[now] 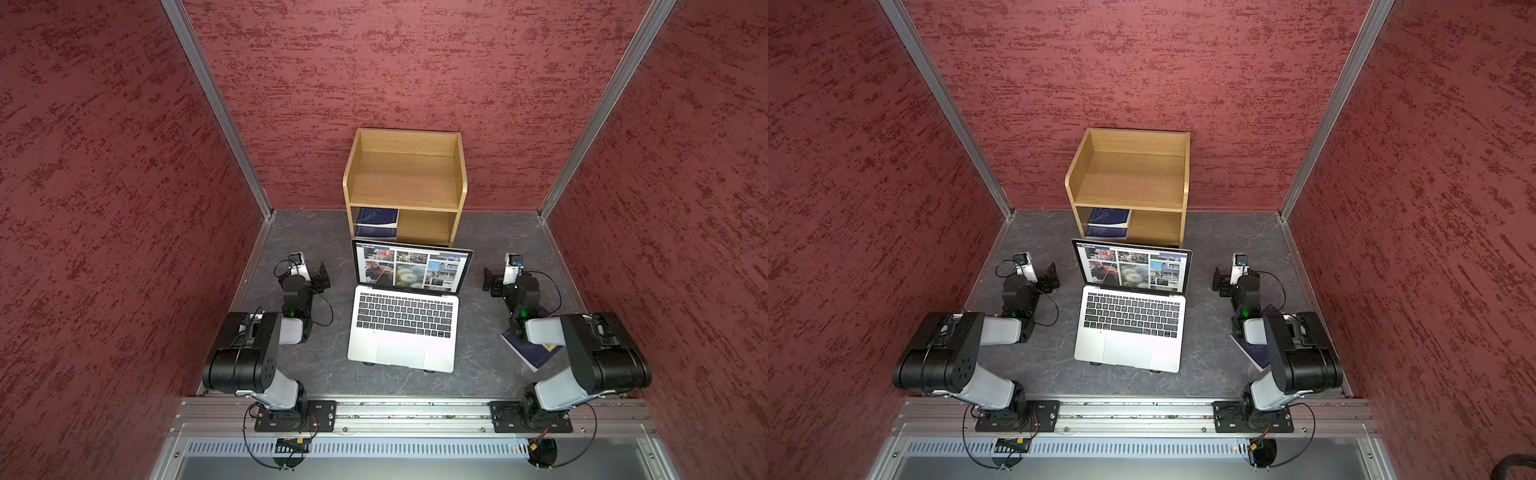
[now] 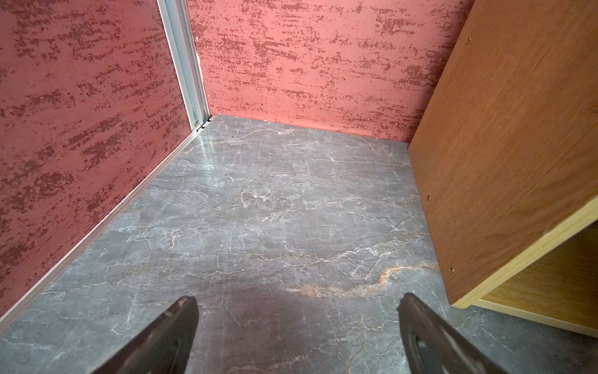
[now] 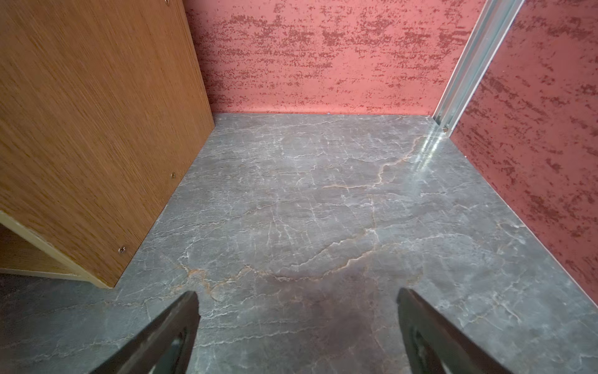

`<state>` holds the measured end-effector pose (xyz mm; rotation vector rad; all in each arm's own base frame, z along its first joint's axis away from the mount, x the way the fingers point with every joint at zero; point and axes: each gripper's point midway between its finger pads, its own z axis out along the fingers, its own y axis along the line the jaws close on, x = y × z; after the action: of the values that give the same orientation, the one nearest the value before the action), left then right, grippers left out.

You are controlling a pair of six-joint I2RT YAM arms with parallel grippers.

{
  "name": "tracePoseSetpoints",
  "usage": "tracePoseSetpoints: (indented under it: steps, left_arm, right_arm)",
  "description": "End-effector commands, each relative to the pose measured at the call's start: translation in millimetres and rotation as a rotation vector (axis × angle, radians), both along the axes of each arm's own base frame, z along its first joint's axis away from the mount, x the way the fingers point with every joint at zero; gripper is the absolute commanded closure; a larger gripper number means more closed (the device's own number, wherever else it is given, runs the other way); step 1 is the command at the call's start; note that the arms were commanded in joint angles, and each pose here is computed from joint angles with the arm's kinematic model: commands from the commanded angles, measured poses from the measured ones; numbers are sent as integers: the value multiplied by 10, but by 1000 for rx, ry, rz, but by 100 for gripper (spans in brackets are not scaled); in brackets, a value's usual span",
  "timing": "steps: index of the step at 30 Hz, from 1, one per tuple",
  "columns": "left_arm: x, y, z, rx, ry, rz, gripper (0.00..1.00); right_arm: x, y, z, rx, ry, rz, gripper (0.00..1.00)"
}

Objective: Close the laptop lid and set it aside
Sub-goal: Close the lid of the laptop.

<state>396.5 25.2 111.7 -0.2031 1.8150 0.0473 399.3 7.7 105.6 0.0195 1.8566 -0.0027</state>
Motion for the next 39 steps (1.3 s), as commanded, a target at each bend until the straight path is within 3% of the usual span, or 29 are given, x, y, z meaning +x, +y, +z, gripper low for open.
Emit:
tracePoseSetpoints:
  steps: [1, 13, 16, 20, 24, 26, 30, 33, 35, 39]
  left_arm:
    - [15, -24, 43, 11, -14, -12, 0]
    - [11, -22, 48, -2, -16, -25, 0]
    - [14, -36, 70, -3, -18, -36, 0]
    - [-65, 38, 357, -11, 21, 16, 0]
    - [-356, 304, 667, -162, 49, 205, 0]
    - [-505, 307, 780, -266, 62, 198, 0]
    - [-786, 250, 923, -509, 12, 190, 0]
    - [-905, 1, 1119, -634, -40, 19, 0]
    - [-985, -103, 1168, -685, -19, -19, 0]
    - [-1078, -306, 1240, -724, 19, -113, 0]
  right_arm:
    - [58, -14, 105, 7, -27, 2, 2]
    - [52, -16, 114, 10, -31, 0, 1]
    - [51, -47, 274, 5, -55, -26, 1]
    - [-103, -238, 733, 72, 20, -176, 2]
    - [-386, -412, 882, 244, 97, -348, 1]
    - [-575, -574, 913, 340, 124, -487, 1]
    - [-689, -372, 1180, 474, 146, -390, 2]
    - [-768, -108, 1486, 544, 171, -247, 2]
    - [-848, 56, 1749, 584, 180, -157, 2]
    - [-977, 389, 2257, 621, 182, 53, 12]
